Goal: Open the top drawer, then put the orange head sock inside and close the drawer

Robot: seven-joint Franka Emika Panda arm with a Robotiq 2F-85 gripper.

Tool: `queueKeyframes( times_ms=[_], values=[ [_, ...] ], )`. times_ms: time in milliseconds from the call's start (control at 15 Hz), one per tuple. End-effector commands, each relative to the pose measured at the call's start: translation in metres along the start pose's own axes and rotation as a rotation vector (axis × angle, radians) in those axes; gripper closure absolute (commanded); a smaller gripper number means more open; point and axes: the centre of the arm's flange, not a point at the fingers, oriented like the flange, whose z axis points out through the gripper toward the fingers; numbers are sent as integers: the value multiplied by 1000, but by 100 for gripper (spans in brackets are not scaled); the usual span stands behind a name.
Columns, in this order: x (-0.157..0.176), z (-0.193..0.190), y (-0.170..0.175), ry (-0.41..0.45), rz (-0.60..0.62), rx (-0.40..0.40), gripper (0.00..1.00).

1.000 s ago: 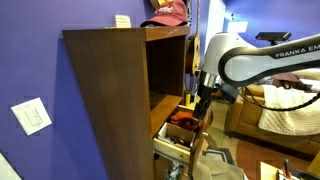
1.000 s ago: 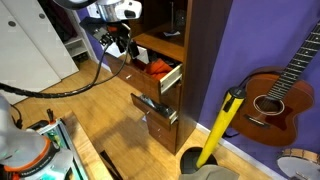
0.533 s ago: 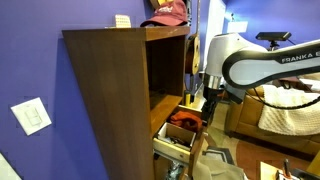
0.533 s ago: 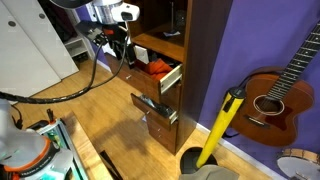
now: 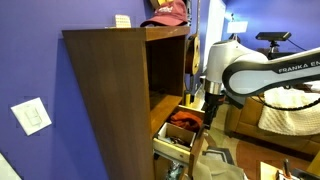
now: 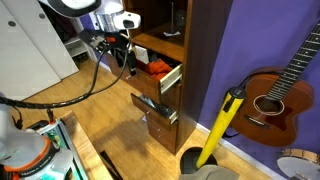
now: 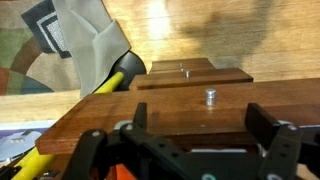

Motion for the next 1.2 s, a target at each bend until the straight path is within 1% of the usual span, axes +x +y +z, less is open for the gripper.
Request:
queueKeyframes(
  times_ms=[0, 467, 1133],
  values=[
    [3, 18, -2, 62, 1, 7, 0],
    [22, 31, -4, 268, 22, 26, 0],
    [52, 40, -3, 444, 133, 42, 0]
  ],
)
